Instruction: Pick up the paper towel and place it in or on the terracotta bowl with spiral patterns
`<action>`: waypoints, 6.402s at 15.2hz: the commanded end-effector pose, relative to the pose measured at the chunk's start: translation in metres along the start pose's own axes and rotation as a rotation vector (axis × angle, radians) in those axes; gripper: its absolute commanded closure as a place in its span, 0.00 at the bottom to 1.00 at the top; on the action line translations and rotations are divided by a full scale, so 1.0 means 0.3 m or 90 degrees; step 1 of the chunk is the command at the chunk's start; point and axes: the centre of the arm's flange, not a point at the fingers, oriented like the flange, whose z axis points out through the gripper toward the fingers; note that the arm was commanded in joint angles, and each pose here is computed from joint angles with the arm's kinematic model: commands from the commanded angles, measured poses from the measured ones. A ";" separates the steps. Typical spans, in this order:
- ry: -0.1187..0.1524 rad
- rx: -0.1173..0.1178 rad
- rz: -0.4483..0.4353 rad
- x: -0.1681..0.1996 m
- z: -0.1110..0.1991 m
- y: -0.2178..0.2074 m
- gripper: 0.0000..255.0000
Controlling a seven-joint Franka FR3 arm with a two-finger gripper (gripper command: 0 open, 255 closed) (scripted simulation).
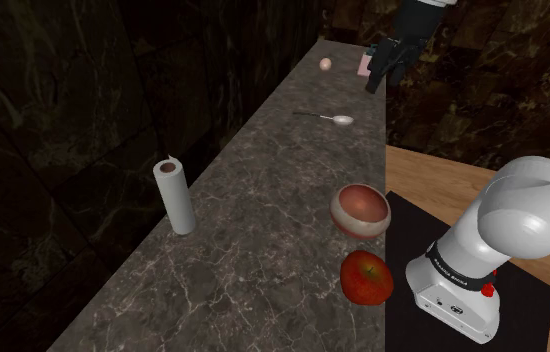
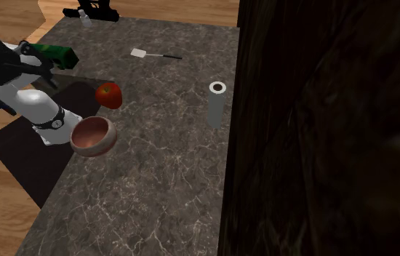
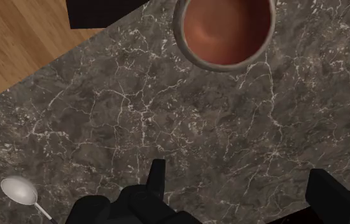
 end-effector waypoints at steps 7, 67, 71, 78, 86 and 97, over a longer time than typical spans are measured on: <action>0.006 -0.002 0.003 0.069 0.098 -0.235 0.00; 0.038 -0.010 0.019 0.470 0.661 -1.422 1.00; 0.038 -0.010 0.019 0.478 0.591 -1.425 1.00; 0.038 -0.010 0.019 0.493 0.469 -1.430 1.00; 0.038 -0.010 0.019 0.509 0.329 -1.436 1.00; 0.038 -0.010 0.019 0.505 0.152 -1.407 1.00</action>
